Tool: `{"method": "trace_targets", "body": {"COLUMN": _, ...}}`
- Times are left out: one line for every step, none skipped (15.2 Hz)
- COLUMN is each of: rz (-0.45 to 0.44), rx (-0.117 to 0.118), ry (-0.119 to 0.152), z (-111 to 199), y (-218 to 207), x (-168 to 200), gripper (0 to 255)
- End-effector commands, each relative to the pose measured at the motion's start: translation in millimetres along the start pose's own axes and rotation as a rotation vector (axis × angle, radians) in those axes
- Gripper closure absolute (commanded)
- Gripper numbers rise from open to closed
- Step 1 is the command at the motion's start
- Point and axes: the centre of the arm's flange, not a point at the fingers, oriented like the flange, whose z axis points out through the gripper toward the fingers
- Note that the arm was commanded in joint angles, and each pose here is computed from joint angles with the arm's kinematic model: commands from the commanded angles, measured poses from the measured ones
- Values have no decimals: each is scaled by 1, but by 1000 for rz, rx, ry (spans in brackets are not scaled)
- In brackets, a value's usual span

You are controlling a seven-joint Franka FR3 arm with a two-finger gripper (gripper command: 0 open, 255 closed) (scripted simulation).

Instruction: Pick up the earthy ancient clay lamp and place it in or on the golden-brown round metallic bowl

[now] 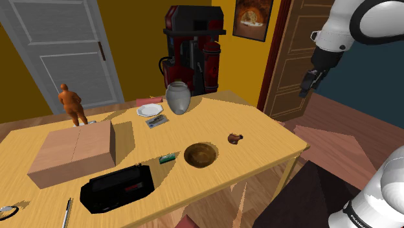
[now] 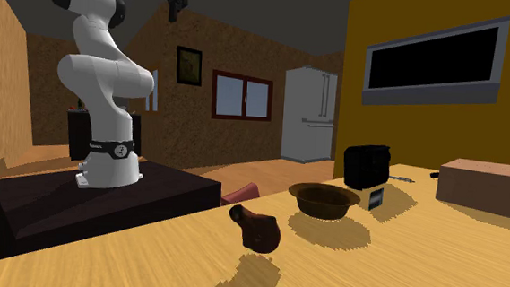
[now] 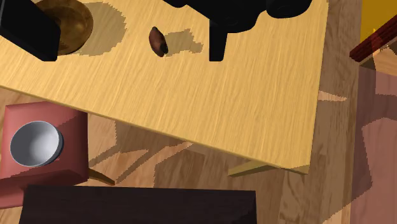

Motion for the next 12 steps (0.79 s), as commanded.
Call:
{"method": "trace_targets", "body": {"rz": 0, "rx": 0, "ry": 0, "z": 0, "y": 0, "x": 0, "gripper": 0}}
{"method": "trace_targets", "body": {"rz": 0, "rx": 1, "ry": -2, "z": 11, "y": -2, "x": 7, "gripper": 0}}
{"method": "trace_targets", "body": {"rz": -1, "rx": 2, "ry": -3, "z": 22, "y": -4, "x": 15, "gripper": 0}}
{"method": "trace_targets", "body": {"rz": -1, "rx": 3, "ry": -5, "z": 33, "y": -6, "x": 22, "gripper": 0}}
{"method": "trace_targets", "body": {"rz": -1, "rx": 3, "ry": -7, "z": 43, "y": -8, "x": 30, "gripper": 0}}
{"method": "trace_targets", "body": {"rz": -1, "rx": 4, "ry": -8, "z": 54, "y": -10, "x": 37, "gripper": 0}}
{"method": "trace_targets", "body": {"rz": -2, "rx": 5, "ry": -10, "z": 65, "y": -12, "x": 45, "gripper": 0}}
{"method": "trace_targets", "body": {"rz": -2, "rx": 6, "ry": -12, "z": 76, "y": -14, "x": 52, "gripper": 0}}
{"method": "trace_targets", "body": {"rz": -2, "rx": 7, "ry": -13, "z": 87, "y": -16, "x": 59, "gripper": 0}}
{"method": "trace_targets", "body": {"rz": -3, "rx": 8, "ry": -15, "z": 98, "y": -19, "x": 67, "gripper": 0}}
{"method": "trace_targets", "body": {"rz": -3, "rx": 8, "ry": -17, "z": 109, "y": -21, "x": 74, "gripper": 0}}
{"method": "trace_targets", "body": {"rz": -3, "rx": 9, "ry": -18, "z": 120, "y": -23, "x": 81, "gripper": 0}}
